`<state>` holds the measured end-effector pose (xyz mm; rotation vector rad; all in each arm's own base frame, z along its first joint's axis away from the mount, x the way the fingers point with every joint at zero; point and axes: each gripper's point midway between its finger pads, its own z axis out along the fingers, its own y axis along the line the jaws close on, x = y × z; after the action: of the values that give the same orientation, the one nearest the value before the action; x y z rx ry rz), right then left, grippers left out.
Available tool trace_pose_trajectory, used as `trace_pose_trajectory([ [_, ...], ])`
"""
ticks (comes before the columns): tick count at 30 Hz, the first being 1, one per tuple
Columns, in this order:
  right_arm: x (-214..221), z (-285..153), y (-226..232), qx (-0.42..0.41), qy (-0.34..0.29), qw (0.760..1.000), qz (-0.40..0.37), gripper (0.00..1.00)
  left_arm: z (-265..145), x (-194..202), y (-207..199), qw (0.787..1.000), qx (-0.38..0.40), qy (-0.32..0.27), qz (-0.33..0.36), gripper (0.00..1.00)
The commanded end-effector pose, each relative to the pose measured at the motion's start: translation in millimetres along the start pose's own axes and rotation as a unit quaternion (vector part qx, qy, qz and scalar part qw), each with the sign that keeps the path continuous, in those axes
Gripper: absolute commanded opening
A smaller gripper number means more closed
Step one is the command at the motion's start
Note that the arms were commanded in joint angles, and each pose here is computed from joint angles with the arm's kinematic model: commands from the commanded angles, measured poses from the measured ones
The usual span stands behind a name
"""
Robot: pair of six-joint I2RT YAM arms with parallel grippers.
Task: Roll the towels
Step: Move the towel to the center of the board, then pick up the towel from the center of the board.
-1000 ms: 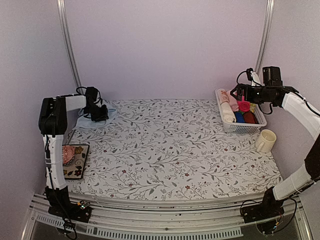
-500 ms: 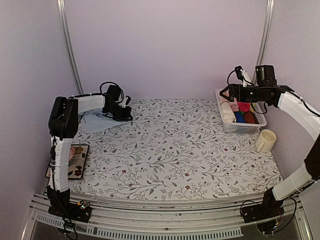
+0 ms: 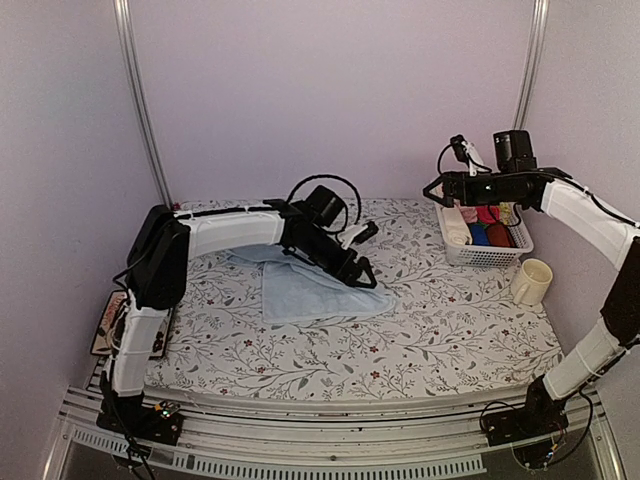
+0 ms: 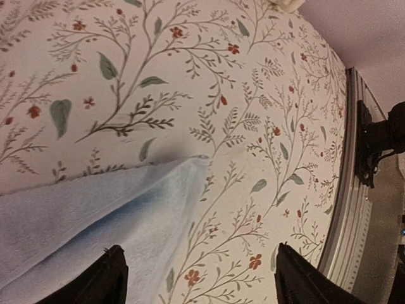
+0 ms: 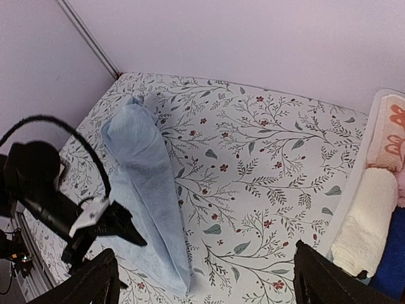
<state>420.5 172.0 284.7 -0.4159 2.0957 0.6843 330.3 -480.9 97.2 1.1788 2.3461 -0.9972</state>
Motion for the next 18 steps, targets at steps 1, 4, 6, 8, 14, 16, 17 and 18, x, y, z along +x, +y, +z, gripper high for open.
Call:
trace_pose_trajectory([
  [1, 40, 32, 35, -0.042, 0.069, 0.995, -0.055, 0.95, -97, -37, 60, 0.994, -0.051, -0.084, -0.047, 0.92],
  [4, 74, 49, 51, -0.056, 0.113, 0.988, -0.090, 0.95, -142, -38, 100, 0.983, -0.124, -0.110, -0.083, 0.96],
  [6, 97, 58, 59, -0.066, 0.146, 0.982, -0.099, 0.95, -168, -25, 140, 0.969, -0.180, -0.113, -0.128, 0.97],
  [8, 117, 66, 63, -0.074, 0.177, 0.977, -0.093, 0.95, -188, -6, 178, 0.952, -0.219, -0.113, -0.183, 0.97],
  [14, 159, 82, 55, -0.065, 0.232, 0.970, -0.033, 0.92, -235, 42, 262, 0.904, -0.273, -0.135, -0.300, 0.97],
  [16, 169, 86, 53, -0.063, 0.243, 0.968, -0.014, 0.91, -241, 56, 278, 0.895, -0.287, -0.132, -0.316, 0.97],
  [17, 173, 88, 52, -0.064, 0.247, 0.967, -0.007, 0.90, -244, 66, 287, 0.888, -0.302, -0.125, -0.323, 0.97],
  [18, 178, 90, 51, -0.063, 0.253, 0.965, -0.005, 0.90, -247, 75, 295, 0.883, -0.314, -0.118, -0.330, 0.96],
])
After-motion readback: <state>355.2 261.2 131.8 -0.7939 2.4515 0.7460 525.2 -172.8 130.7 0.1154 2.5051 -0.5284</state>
